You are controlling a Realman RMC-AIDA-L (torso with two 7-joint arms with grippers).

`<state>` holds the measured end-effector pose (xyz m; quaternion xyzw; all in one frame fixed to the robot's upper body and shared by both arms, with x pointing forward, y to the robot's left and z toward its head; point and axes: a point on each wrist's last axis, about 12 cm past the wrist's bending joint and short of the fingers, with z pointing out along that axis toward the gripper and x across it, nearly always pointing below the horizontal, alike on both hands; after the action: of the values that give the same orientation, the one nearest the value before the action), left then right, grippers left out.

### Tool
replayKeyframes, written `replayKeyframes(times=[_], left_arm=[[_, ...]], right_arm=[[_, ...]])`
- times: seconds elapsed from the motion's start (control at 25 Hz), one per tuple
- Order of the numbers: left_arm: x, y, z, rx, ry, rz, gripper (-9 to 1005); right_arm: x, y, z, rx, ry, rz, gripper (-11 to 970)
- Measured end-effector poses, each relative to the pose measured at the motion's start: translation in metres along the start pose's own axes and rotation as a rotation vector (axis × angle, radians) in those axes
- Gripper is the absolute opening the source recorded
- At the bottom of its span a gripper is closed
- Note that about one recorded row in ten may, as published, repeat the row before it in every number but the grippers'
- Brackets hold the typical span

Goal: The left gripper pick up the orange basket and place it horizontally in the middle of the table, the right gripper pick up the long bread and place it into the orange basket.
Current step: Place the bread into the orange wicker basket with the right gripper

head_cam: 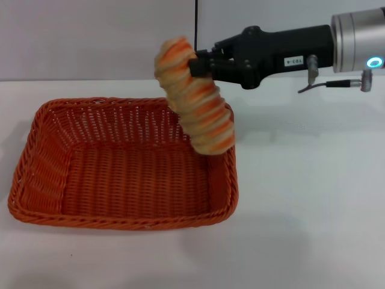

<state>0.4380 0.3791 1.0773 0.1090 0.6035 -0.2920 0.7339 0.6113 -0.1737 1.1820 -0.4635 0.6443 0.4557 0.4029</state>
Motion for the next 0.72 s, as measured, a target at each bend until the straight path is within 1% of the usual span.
replayKeyframes(times=[0.12,0.24,0.4,0.56,0.72], left_arm=[[0.0,0.0,0.0,0.001,-0.001,-0.002,820],[0.001,-0.001,0.0,0.0,-0.004,-0.004,820],[0.002,-0.001,0.001,0.001,-0.006,-0.003,820],[0.002,-0.001,0.001,0.004,-0.008,-0.002,820],[0.002,-0.002,-0.001,0.003,-0.007,-0.003,820]], right_arm=[[0.0,0.0,0.007,-0.006,0.006,-0.007,110],[0.009,-0.002,0.02,-0.01,0.024,-0.008,109],[0.024,0.003,0.035,-0.055,0.031,-0.052,108],[0.03,0.006,0.043,-0.082,0.028,-0.076,107],[0.031,0.009,0.047,-0.091,-0.003,-0.077,107]])
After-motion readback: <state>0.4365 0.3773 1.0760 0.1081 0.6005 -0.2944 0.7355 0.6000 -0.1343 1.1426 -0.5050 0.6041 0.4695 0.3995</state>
